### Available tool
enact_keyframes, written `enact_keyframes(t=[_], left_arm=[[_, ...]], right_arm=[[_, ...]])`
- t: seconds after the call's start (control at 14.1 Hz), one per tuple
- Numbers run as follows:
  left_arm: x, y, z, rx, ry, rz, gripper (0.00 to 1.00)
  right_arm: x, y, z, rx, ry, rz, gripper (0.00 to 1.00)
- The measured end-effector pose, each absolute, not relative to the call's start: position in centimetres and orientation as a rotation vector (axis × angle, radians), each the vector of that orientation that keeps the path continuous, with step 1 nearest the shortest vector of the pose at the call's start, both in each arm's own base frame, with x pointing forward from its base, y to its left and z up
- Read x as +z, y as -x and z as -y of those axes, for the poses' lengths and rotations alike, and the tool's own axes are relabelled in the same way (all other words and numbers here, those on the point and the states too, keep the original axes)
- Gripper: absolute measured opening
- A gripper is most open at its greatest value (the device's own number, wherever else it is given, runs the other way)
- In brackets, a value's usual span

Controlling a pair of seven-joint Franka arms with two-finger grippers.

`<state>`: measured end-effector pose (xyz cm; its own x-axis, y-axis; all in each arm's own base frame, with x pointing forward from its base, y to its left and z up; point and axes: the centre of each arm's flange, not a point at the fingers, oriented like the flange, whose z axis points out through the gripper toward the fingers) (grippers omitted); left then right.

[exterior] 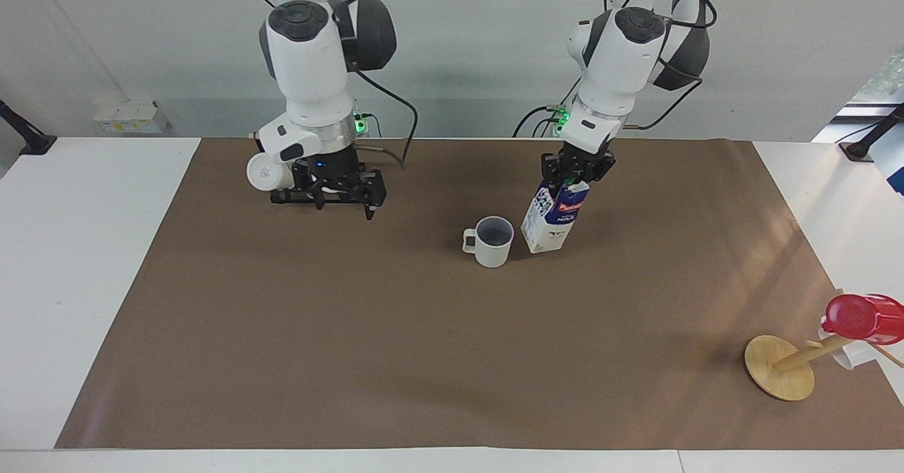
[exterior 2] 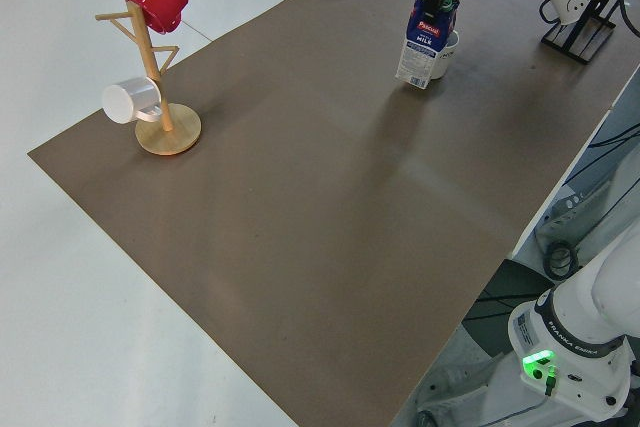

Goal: Place cup and milk on table

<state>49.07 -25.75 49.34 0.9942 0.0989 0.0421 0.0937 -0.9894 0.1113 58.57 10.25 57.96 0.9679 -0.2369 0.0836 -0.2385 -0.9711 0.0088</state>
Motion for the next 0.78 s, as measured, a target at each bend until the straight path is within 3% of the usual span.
enact_keyframes(t=[0.42,0.78], left_arm=[[47.3,-49.6,26.4,0.056,-3.059,-0.158,0.48],[46.8,-49.9,26.2,0.081,-3.096,-0.174,0.46]], right_arm=[[61.1,-56.9,-2.9,0.113,-3.096,0.287,1.0],[65.1,-55.2,-2.5,0.099,-3.09,0.278,1.0]])
